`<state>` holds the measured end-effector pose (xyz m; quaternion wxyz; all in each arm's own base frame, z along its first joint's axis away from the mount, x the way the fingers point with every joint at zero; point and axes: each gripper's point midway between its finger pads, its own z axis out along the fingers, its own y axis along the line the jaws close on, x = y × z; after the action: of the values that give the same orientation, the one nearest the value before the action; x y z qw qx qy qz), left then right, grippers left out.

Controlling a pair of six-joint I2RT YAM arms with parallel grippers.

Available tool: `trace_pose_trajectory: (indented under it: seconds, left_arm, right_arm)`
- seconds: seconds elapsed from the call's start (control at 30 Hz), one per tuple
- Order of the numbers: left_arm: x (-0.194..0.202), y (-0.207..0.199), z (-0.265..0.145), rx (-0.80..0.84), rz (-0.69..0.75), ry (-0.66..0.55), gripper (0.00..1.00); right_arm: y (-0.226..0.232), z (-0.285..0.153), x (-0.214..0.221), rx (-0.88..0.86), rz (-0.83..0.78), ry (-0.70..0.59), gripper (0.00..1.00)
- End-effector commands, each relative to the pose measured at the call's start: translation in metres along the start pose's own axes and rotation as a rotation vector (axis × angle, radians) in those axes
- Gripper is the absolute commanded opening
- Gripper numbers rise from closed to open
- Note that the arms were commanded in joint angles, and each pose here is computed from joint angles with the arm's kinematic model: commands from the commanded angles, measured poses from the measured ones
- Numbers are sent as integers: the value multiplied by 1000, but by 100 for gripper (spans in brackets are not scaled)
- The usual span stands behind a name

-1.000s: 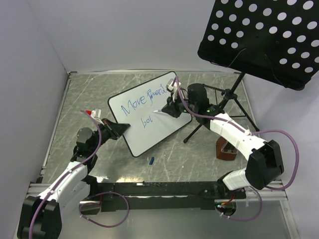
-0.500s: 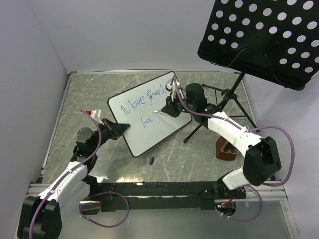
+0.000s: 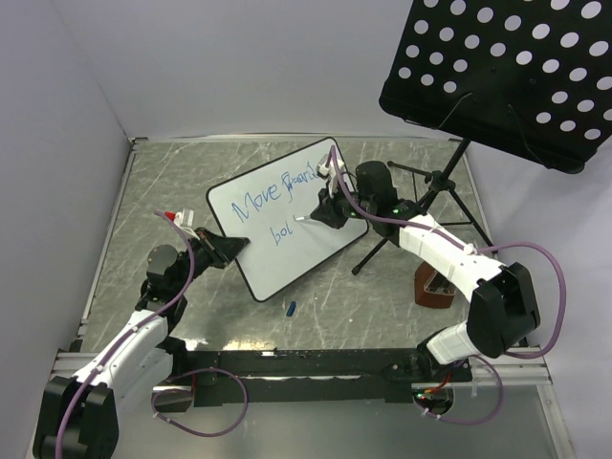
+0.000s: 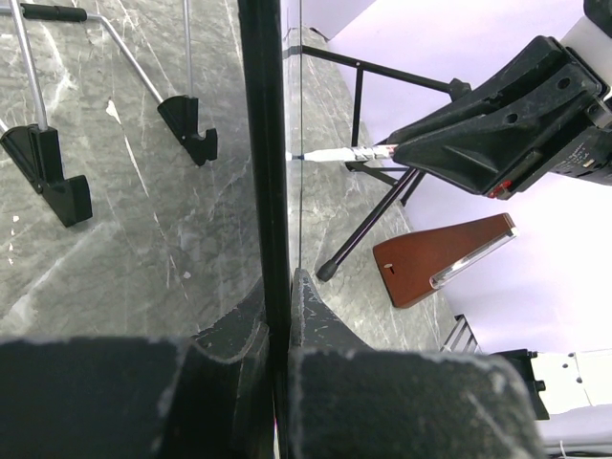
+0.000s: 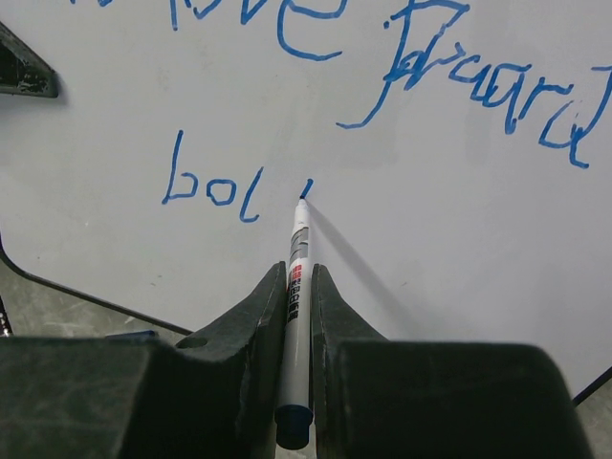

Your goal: Write a sentence on the whiteboard

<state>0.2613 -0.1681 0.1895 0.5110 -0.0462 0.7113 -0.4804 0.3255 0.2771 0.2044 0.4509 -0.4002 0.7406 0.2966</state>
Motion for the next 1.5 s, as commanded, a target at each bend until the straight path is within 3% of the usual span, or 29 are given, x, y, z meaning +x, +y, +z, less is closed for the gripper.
trace_pose_trajectory:
  seconds: [0.0,0.33,1.0,1.47]
  left_arm:
    - [-11,-28,0,119,97,-28,1]
    - [-11,-28,0,120,98,-29,1]
    - [-12,-29,0,122,99,-29,1]
    - [-12,-29,1,123,100,-28,1]
  right_arm:
    - [15,-8,-4,-33,-29,-3,0]
    - [30,-9,8,-62,-28,34,0]
    - [7,-5,-21,59,-31,-24,0]
    - [10,0,-29,36,-15,-48,0]
